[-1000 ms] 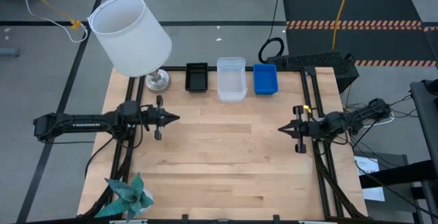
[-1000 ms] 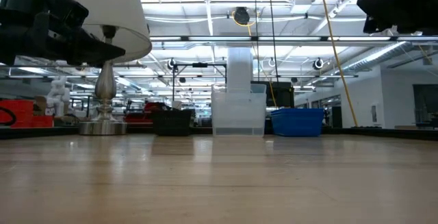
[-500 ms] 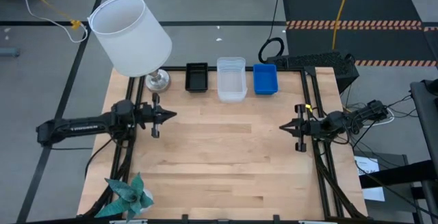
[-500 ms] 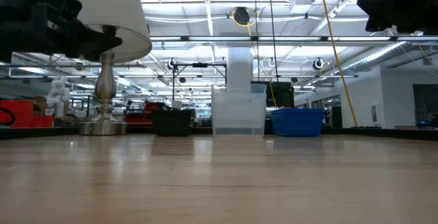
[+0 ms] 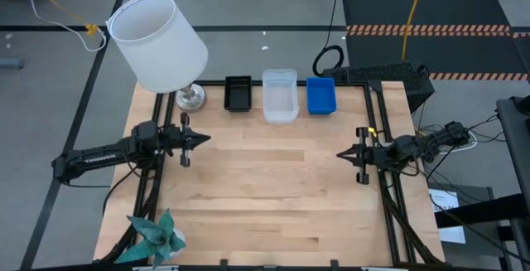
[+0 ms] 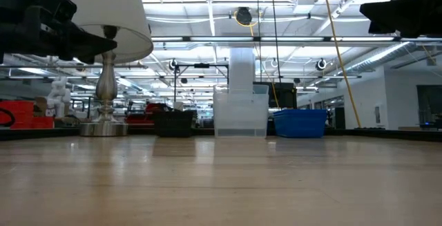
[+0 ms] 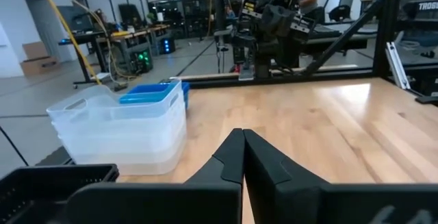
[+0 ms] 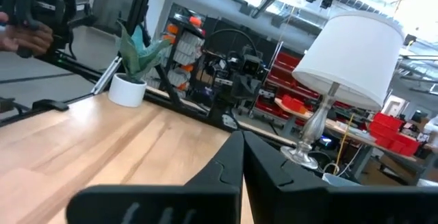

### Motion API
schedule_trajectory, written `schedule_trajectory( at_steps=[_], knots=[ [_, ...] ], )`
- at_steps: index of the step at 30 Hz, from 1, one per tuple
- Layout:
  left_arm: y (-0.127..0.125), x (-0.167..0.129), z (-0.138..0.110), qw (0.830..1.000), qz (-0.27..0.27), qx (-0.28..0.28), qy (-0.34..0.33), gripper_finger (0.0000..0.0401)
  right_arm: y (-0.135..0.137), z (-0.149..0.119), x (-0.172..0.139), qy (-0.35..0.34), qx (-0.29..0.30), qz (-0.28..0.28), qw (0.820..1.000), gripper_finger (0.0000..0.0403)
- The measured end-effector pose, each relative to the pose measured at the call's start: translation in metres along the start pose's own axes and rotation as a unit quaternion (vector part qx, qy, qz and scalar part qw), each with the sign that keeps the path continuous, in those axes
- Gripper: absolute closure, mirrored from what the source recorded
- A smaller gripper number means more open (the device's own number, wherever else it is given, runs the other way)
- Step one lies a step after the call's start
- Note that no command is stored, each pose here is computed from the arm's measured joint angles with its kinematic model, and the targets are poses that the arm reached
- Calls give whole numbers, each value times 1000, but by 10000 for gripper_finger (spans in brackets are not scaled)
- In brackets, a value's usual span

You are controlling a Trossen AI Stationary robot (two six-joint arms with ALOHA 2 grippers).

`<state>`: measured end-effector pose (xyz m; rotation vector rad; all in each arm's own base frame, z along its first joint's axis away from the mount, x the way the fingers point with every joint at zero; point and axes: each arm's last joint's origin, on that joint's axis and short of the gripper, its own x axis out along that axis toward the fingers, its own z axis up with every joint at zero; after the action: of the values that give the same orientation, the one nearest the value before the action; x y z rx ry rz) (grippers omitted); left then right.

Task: Stack baskets by color
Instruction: Return to Home Position

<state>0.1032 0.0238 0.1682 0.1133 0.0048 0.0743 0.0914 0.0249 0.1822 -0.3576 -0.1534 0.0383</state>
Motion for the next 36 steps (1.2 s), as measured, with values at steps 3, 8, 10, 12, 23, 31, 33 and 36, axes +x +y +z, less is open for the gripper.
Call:
schedule_trajectory(
  at_steps=[3, 8, 10, 12, 23, 31, 33, 36],
  knots=[
    [0, -2, 0, 1000, 0, 3, -3, 395, -3, -1, 1, 6, -4, -15, 1000, 403],
    [-1, -4, -1, 1000, 0, 7, 2, 398, -7, -3, 1, 10, -6, -25, 1000, 403],
    [-1, -5, -1, 1000, -1, 10, 2, 398, -8, -4, 2, 12, -1, -22, 1000, 403],
    [-1, -6, 0, 1000, 0, 15, -5, 394, -8, -5, 2, 15, 0, -17, 1000, 403],
    [-1, -8, 1, 1000, 10, 14, -12, 392, -19, -9, 3, 27, -34, -46, 998, 403],
    [-1, -8, 2, 1000, 17, 10, -14, 388, -26, -14, 2, 47, -34, -77, 995, 403],
    [-1, -8, 1, 1000, 19, 9, -11, 386, -26, -15, 2, 52, -29, -76, 995, 403],
    [0, -8, 1, 1000, 19, 6, -11, 393, -25, -18, 2, 68, -17, -70, 995, 403]
  ],
)
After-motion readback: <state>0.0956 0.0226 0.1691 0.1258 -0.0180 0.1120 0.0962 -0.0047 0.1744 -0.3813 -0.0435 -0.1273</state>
